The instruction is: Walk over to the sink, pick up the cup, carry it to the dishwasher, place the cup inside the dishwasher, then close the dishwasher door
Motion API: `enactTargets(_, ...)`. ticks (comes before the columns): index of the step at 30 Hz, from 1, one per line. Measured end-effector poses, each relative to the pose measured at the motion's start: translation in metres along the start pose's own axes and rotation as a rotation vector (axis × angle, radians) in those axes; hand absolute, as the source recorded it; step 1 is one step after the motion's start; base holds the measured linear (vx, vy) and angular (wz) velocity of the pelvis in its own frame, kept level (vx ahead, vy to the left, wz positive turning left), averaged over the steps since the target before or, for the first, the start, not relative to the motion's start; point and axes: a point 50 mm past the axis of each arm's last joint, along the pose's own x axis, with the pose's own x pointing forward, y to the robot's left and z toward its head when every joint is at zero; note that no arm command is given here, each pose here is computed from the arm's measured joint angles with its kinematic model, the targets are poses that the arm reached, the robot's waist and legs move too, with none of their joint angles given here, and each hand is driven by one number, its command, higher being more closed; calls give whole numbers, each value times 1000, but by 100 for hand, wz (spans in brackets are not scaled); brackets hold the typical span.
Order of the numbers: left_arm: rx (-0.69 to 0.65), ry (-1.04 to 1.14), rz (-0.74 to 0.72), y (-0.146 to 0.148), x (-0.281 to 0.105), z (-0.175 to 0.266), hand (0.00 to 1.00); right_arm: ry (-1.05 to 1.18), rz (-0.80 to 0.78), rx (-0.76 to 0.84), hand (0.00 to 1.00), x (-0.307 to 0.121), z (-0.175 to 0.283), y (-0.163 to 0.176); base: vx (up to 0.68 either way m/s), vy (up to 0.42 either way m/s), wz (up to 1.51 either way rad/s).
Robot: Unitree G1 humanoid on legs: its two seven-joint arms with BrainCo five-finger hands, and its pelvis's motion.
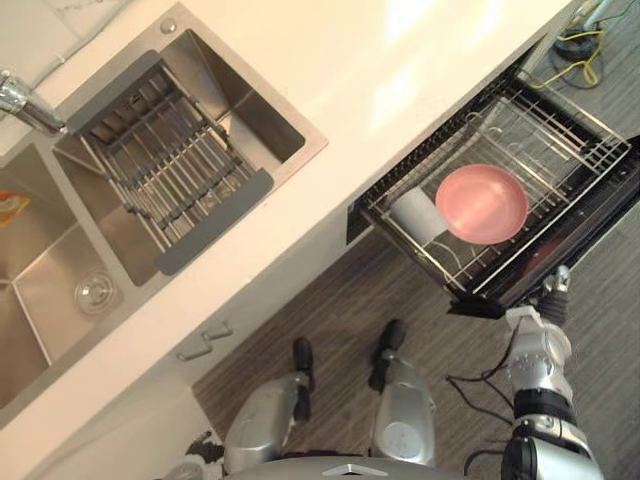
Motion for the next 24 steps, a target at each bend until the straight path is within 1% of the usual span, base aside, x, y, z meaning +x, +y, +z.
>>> enactTargets(4, 15, -4, -16, -1, 0, -2, 0, -7, 17, -24, 100, 6, 7, 8, -60, -18, 31)
enactTargets(7, 22, -8, -26, -1, 0, -5, 0, -2, 43, -24, 100, 10, 7, 22, -66, -39, 27)
enactTargets(9, 24, -9, -30, -2, 0, -6, 0, -3, 88, -34, 100, 13, 8, 38, -85, -49, 19)
enactTargets(11, 55, -17, -49, -8, 0, -6, 0, -30, 140, -44, 100, 18, 20, 59, -116, -57, 34)
enactTargets(12, 58, -18, -54, -10, 0, -6, 0, -40, 154, -49, 100, 19, 24, 64, -114, -49, 33)
enactTargets(15, 84, -20, -75, -18, 0, -8, 0, -82, 251, -61, 100, 27, 49, 108, -139, -75, 27)
enactTargets(16, 86, -26, -78, -20, 0, -6, 0, -95, 266, -56, 100, 28, 56, 116, -93, -62, 26)
enactTargets(19, 93, -42, -82, -21, 0, -4, 0, -115, 279, -47, 100, 31, 73, 129, -56, -86, 32)
enactTargets(24, 99, -58, -85, -23, 0, -2, 0, -159, 298, -76, 100, 31, 94, 139, -40, -106, 34)
